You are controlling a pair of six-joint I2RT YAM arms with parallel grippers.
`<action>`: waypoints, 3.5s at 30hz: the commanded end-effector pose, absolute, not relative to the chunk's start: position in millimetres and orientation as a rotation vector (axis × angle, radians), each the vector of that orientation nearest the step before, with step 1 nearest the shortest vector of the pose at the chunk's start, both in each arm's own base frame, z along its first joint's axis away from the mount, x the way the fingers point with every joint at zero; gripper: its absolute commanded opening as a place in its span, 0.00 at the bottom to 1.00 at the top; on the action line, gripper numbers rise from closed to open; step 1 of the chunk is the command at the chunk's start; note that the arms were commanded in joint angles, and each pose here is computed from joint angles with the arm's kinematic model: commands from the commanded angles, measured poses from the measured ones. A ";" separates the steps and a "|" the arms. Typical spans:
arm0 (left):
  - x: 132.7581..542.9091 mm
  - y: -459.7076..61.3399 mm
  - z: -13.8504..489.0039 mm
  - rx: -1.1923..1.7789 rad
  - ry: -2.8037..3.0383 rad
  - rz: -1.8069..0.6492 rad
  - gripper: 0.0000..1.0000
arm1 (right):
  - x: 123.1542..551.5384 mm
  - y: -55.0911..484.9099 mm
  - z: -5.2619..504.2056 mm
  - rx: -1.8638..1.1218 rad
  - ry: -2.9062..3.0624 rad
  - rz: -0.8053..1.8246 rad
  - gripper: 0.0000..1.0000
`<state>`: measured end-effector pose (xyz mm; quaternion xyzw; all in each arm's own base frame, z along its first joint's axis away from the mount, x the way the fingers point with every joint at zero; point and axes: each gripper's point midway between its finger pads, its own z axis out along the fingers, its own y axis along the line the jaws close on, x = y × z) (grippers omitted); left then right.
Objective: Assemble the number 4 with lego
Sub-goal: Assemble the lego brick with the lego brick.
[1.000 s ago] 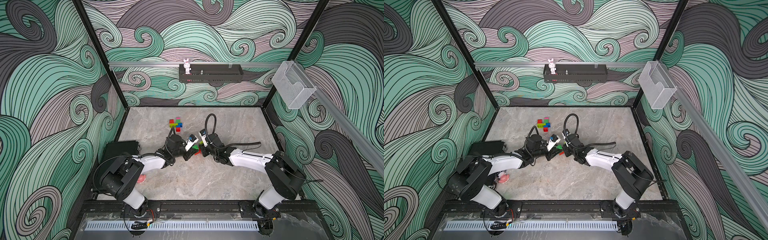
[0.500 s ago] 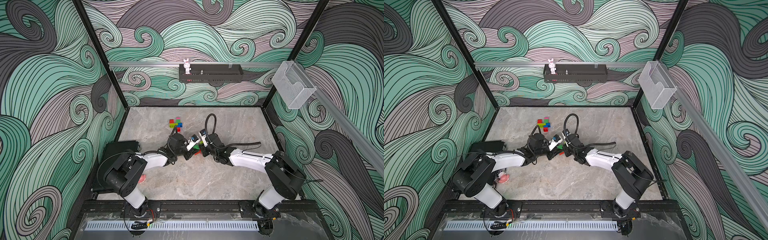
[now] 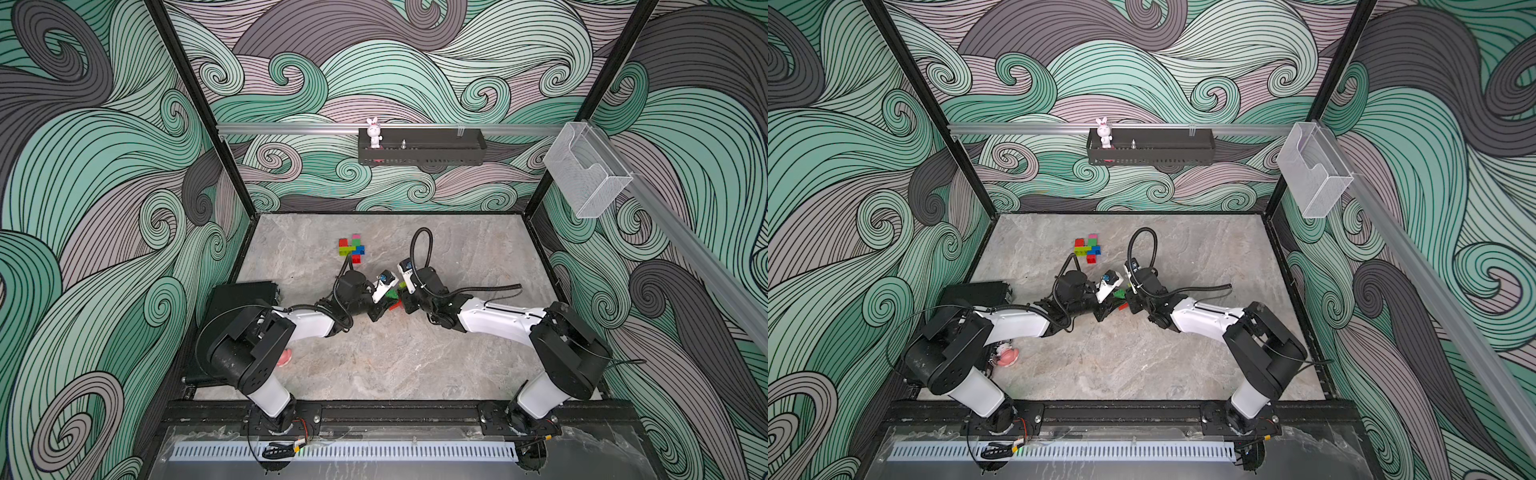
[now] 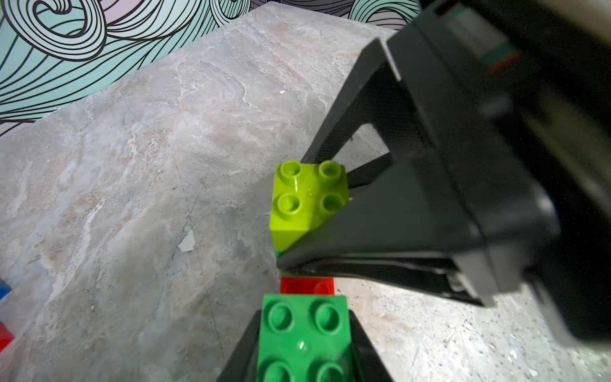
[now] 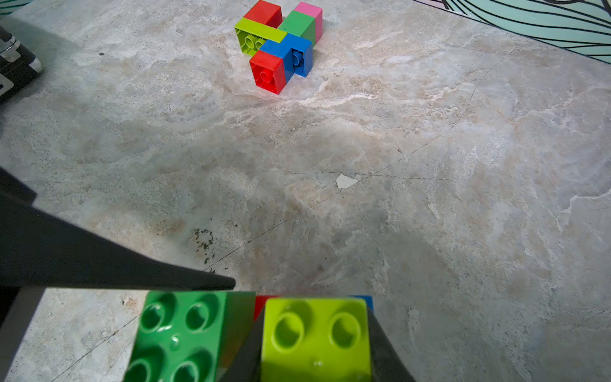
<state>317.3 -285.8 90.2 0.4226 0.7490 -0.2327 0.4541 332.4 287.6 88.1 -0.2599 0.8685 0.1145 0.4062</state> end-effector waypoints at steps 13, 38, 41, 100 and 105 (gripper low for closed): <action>300.7 -270.3 45.3 1.061 2.003 -0.482 0.00 | 281.9 243.7 2.8 -0.768 2.505 0.137 0.00; 289.8 -268.7 29.8 1.154 2.034 -0.536 0.00 | 282.9 244.5 4.2 -0.774 2.499 0.138 0.00; 288.6 -268.2 22.3 1.172 2.072 -0.525 0.00 | 281.0 243.9 1.6 -0.786 2.507 0.137 0.00; 306.3 -298.7 73.3 1.087 1.746 -0.696 0.48 | 268.7 231.3 -16.0 -0.865 2.555 0.077 0.00; 306.2 -299.2 69.4 1.093 1.754 -0.698 0.45 | 268.3 230.7 -16.1 -0.865 2.556 0.075 0.00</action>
